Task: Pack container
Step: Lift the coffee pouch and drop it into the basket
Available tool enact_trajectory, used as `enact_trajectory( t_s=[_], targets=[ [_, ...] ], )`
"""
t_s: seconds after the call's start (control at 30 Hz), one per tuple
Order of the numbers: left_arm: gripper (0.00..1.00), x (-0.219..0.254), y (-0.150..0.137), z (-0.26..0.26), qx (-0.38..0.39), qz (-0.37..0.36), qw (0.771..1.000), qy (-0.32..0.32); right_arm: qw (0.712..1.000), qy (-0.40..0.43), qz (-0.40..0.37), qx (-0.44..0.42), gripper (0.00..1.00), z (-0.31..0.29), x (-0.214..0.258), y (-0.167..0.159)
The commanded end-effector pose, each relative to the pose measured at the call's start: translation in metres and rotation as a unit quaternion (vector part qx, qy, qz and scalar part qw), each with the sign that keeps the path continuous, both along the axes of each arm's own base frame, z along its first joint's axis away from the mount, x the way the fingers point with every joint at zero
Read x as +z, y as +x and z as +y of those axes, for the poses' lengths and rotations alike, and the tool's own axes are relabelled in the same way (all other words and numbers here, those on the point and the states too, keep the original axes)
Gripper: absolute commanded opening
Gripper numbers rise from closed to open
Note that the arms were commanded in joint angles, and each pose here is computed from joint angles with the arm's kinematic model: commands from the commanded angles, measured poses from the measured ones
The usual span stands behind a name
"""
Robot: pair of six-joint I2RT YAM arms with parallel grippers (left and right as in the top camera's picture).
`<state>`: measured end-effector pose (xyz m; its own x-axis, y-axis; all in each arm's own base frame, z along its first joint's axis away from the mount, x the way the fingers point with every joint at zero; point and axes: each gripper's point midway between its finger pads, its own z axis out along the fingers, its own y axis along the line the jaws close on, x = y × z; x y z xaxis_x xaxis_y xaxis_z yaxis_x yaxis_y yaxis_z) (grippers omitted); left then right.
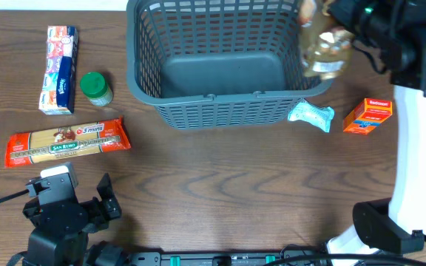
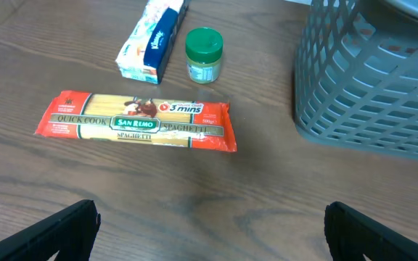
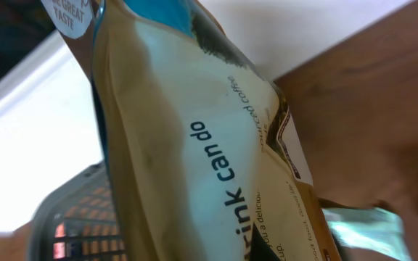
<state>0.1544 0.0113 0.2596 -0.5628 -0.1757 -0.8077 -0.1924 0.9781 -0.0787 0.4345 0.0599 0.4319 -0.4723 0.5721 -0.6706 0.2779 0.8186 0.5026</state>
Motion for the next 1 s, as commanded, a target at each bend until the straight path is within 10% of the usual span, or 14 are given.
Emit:
enact_trajectory(
  t_s=[0.0, 0.73, 0.87, 0.97],
  targets=[
    [0.99, 0.006, -0.001, 0.004, 0.012, -0.011, 1.000, -0.004, 0.997, 0.023, -0.077, -0.002, 0.01, 0.011, 0.046, -0.006],
    [0.99, 0.006, -0.001, 0.004, 0.012, -0.011, 1.000, -0.004, 1.000, 0.012, 0.026, -0.004, 0.02, 0.045, -0.027, 0.019],
    [0.99, 0.006, -0.001, 0.004, 0.012, -0.011, 1.000, -0.004, 0.999, 0.001, -0.019, 0.027, 0.95, 0.049, -0.001, 0.018],
    [0.99, 0.006, -0.001, 0.004, 0.012, -0.011, 1.000, -0.004, 0.993, -0.065, -0.091, 0.038, 0.99, 0.032, 0.047, 0.003]
  ],
)
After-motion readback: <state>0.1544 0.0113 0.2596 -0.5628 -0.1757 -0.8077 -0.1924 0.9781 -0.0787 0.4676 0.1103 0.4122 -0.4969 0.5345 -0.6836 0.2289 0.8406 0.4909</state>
